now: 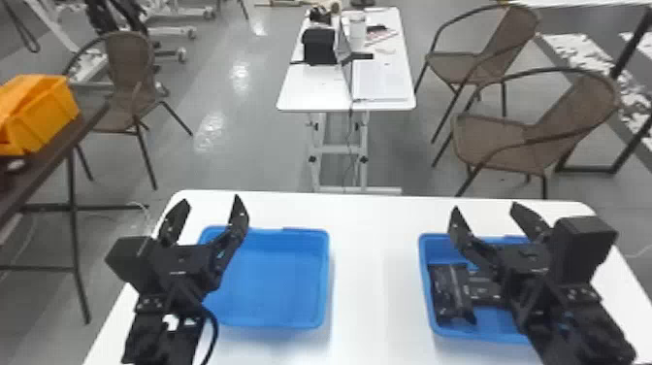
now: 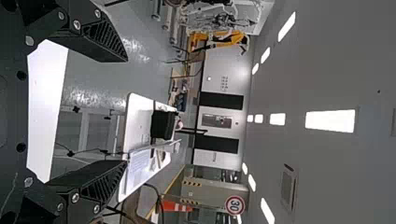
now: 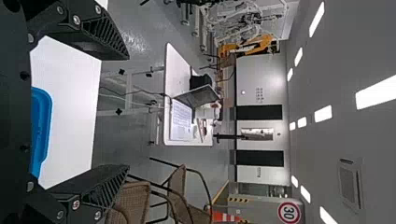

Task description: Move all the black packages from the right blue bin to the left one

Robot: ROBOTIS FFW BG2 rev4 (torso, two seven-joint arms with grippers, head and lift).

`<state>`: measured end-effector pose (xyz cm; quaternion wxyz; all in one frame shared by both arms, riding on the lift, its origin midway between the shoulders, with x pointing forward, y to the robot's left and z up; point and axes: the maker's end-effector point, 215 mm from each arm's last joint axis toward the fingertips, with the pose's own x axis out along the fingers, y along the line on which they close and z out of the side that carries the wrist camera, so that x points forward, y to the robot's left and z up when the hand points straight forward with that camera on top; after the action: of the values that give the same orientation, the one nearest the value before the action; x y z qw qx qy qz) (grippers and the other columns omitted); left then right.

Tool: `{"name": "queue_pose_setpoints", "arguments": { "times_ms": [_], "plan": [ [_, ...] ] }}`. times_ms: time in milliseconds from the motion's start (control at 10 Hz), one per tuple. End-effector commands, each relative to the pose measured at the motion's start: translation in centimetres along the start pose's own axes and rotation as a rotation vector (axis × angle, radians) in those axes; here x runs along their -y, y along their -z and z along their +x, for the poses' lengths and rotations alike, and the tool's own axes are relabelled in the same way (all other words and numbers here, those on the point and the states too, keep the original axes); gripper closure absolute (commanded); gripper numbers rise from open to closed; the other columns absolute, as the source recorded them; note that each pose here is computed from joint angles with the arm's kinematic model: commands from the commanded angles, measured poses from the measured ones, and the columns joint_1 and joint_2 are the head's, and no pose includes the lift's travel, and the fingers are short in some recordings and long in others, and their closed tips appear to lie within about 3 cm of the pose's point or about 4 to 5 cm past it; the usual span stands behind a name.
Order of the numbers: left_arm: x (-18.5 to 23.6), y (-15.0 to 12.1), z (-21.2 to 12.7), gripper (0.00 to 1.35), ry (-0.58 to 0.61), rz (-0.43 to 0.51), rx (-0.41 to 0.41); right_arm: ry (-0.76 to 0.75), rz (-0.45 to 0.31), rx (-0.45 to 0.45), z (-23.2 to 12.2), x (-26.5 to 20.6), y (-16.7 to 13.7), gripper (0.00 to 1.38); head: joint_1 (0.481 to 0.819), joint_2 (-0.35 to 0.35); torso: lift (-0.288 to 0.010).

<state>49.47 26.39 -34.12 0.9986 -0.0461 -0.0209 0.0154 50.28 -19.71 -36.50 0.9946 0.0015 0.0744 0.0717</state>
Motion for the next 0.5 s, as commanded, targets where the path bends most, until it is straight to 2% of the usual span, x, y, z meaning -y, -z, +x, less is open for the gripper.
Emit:
{"name": "queue_pose_setpoints", "arguments": {
  "times_ms": [0,100,400],
  "plan": [
    [0.0,0.1,0.0,0.27,-0.001,-0.003,-0.002,0.01,0.005,-0.056,0.1,0.7,2.6,0.21,0.695,0.075,0.0],
    [0.0,0.0,0.1,0.27,-0.001,-0.003,0.0,0.009,0.012,-0.103,0.0,1.2,5.0,0.21,0.695,0.071,0.0],
    [0.0,0.1,0.1,0.27,-0.001,-0.003,-0.003,-0.038,0.121,-0.275,-0.4,1.3,12.6,0.21,0.695,0.062,0.0]
  ]
}}
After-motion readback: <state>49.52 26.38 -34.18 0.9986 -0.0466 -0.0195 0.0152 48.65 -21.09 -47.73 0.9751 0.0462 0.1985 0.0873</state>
